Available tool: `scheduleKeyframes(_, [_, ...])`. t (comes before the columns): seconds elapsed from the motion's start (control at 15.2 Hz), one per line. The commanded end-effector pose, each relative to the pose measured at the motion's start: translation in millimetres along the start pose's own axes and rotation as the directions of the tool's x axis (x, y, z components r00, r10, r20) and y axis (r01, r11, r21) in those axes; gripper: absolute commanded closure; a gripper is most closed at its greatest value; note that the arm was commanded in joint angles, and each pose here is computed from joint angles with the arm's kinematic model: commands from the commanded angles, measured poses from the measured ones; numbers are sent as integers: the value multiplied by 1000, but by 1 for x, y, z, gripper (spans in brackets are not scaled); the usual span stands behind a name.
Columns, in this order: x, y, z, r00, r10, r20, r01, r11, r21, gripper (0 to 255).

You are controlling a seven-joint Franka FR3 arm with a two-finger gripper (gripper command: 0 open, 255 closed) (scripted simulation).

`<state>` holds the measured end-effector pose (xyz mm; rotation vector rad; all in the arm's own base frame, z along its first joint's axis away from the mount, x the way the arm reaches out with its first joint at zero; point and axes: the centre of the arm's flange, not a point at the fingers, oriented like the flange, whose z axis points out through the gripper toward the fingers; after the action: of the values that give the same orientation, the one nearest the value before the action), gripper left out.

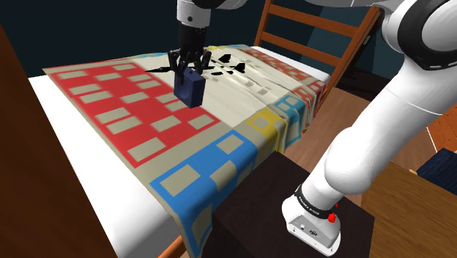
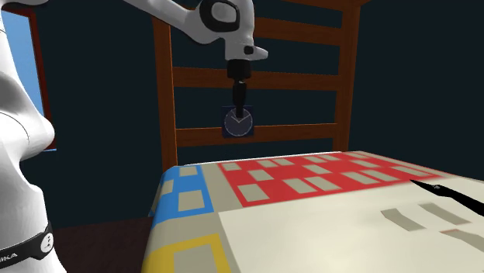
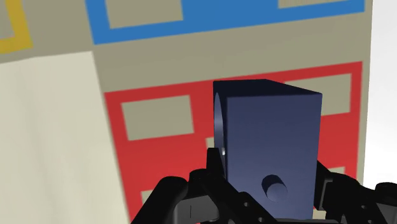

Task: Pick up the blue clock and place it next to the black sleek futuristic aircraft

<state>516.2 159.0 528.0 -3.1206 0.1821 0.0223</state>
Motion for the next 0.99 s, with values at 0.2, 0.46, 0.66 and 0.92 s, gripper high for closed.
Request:
scheduleKeyframes(0.2, [8,66,-1,1000,-1,0,1,1000,0,255])
scheduleKeyframes(0.46, [13,119,-2,1000,-1,0,1,1000,0,255])
scheduleKeyframes(0.66, [17,158,-3,1000,-1,0,1,1000,0,255])
scheduleKeyframes(0.92, [22,211,-4,1000,-1,0,1,1000,0,255])
